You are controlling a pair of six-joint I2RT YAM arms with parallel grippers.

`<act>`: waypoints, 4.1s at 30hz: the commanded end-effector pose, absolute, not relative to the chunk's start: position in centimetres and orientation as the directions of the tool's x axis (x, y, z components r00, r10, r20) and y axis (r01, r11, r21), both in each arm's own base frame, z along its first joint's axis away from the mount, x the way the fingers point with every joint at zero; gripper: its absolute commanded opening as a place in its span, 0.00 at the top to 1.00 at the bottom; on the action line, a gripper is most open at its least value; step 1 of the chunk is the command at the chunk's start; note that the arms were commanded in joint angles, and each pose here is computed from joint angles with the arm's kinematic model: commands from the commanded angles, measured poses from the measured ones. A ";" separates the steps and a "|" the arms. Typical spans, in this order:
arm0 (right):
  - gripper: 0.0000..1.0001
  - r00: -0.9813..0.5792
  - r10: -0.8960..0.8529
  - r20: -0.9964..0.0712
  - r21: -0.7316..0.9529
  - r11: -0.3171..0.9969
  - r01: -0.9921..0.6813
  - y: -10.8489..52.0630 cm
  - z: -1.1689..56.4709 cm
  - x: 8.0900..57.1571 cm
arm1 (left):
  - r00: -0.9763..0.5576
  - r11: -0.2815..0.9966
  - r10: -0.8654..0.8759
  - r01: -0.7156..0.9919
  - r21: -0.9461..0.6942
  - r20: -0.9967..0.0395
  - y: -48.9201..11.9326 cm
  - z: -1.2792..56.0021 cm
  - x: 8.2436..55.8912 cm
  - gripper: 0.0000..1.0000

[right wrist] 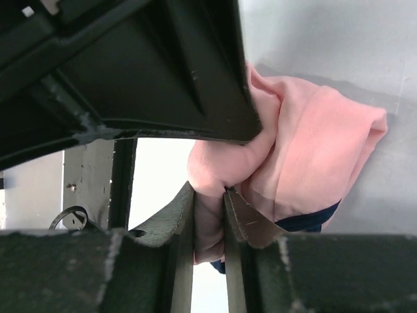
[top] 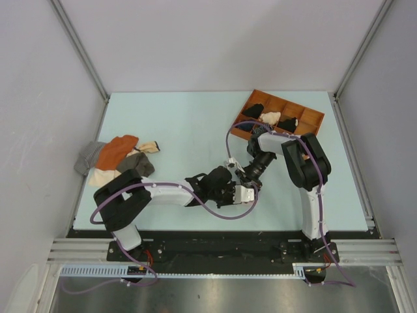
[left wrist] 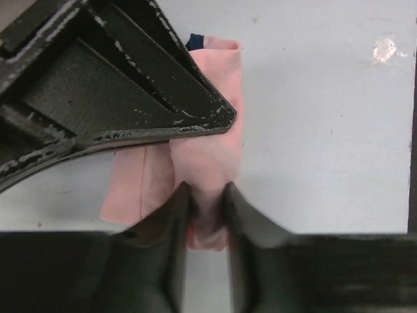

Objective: Roll the underwear
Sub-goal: Roll the underwear to the center of the board, then pick up the underwear from the center of the board.

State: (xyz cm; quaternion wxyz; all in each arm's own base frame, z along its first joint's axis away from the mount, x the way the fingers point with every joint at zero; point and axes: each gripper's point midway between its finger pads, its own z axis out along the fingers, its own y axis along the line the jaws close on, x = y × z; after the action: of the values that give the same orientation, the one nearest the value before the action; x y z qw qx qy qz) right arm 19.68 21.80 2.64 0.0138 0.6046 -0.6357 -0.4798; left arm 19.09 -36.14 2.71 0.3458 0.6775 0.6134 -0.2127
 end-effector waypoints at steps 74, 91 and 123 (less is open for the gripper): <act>0.44 -0.704 -0.664 -0.252 0.804 0.262 -0.534 22.1 0.9 21.4 | -0.561 0.322 0.645 0.816 -0.481 -0.519 -35.0 0.0 25.5 1.00; 0.47 -0.777 -0.606 -0.170 0.887 0.251 -0.389 22.4 1.8 20.4 | -0.535 0.365 0.633 0.844 -0.393 -0.560 -35.0 0.5 25.6 0.99; 1.00 -0.732 -0.561 -0.387 0.832 0.130 -0.539 21.2 5.0 22.7 | -0.391 0.530 0.320 0.829 -0.178 -0.863 -31.6 14.0 29.8 0.42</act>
State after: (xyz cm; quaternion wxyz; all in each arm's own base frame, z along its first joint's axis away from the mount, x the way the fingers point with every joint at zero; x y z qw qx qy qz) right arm 21.70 21.47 3.08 0.0576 0.3238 -0.7568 -0.5649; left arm 28.33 -32.45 9.87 0.3292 0.3950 0.7967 -0.3177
